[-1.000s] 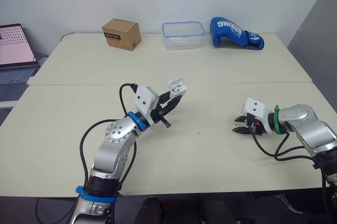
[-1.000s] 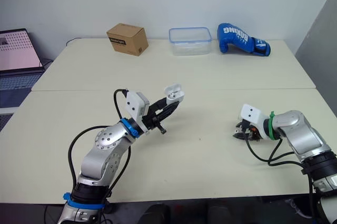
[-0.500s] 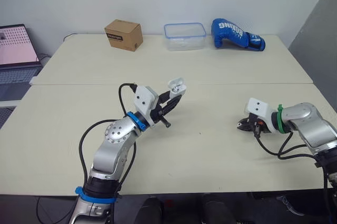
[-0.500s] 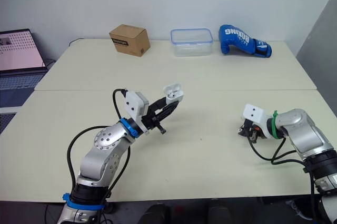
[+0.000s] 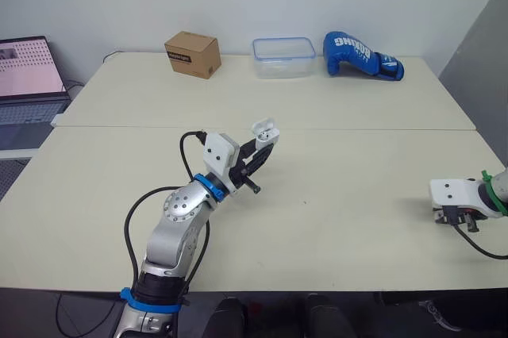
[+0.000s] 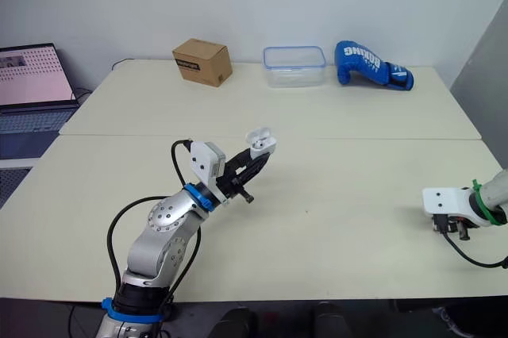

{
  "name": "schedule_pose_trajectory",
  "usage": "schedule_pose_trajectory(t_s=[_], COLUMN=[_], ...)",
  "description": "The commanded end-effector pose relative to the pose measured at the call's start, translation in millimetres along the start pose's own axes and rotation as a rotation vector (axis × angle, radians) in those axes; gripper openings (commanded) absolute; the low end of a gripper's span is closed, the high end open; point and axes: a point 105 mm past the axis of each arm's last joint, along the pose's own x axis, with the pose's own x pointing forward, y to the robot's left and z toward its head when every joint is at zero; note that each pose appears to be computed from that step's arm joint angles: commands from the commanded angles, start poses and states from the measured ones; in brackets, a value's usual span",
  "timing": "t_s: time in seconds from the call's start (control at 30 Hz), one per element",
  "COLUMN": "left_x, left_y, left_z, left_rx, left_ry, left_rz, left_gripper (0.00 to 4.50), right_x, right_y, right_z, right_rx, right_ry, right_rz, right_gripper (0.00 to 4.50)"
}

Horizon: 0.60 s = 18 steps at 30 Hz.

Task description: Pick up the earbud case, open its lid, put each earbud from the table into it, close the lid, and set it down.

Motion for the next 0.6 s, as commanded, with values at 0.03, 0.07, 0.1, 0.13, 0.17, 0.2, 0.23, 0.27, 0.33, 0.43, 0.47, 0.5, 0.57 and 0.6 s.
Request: schedule_pose_trajectory(t_s=[0.03, 0.07, 0.1, 0.13, 0.17, 0.2, 0.23, 0.27, 0.33, 0.43, 0.47, 0.5, 0.57, 0.6], left_x=[-1.2, -1.9, -1.9, -1.9, -1.6, -1.5, -1.2, -1.1, -0.7, -0.6, -0.8, -1.0, -1.4, -1.2], left_y=[-4.9, -5.1, -5.6, -5.9, -5.9, -5.8, -5.7, -5.4, -5.3, -5.3, -5.2, -4.9, -4.8, -5.0], left_z=[14.5, 14.2, 14.1, 14.2, 14.4, 14.6, 14.7, 14.7, 14.7, 14.6, 14.6, 14.4, 13.8, 13.9], left_rx=[0.025, 0.024, 0.023, 0.022, 0.022, 0.021, 0.021, 0.021, 0.02, 0.02, 0.02, 0.021, 0.021, 0.021], left_ry=[-0.049, -0.048, -0.048, -0.048, -0.048, -0.048, -0.048, -0.048, -0.048, -0.048, -0.048, -0.048, -0.047, -0.047], left_rz=[-0.003, -0.002, -0.002, -0.001, -0.001, 0.0, 0.001, 0.002, 0.003, 0.006, 0.007, 0.009, 0.011, 0.012], left_gripper=[0.74, 0.74, 0.74, 0.74, 0.74, 0.74, 0.74, 0.74, 0.74, 0.74, 0.74, 0.74, 0.74, 0.74], right_x=[10.8, 10.7, 10.5, 10.7, 10.9, 11.4, 11.7, 12.8, 14.5, 15.6, 15.4, 15.1, 15.0, 15.3], right_y=[20.5, 20.5, 20.1, 19.5, 18.9, 18.4, 18.1, 16.8, 14.9, 15.4, 16.0, 16.1, 14.5, 13.1], right_z=[-25.1, -24.9, -24.7, -24.1, -23.7, -23.2, -23.0, -21.2, -16.2, -7.2, -4.0, -0.9, 2.0, 3.0], right_rx=[0.047, 0.045, 0.042, 0.037, 0.036, 0.032, 0.03, 0.032, 0.036, 0.04, 0.044, 0.046, 0.046, 0.049], right_ry=[0.095, 0.095, 0.095, 0.095, 0.095, 0.095, 0.094, 0.089, 0.075, 0.049, 0.039, 0.032, 0.026, 0.025], right_rz=[0.106, 0.108, 0.11, 0.111, 0.112, 0.114, 0.115, 0.112, 0.115, 0.134, 0.141, 0.146, 0.141, 0.137], right_gripper=[2.45, 2.45, 2.45, 2.45, 2.45, 2.45, 2.45, 2.45, 2.45, 2.45, 2.45, 2.45, 2.45, 2.45])
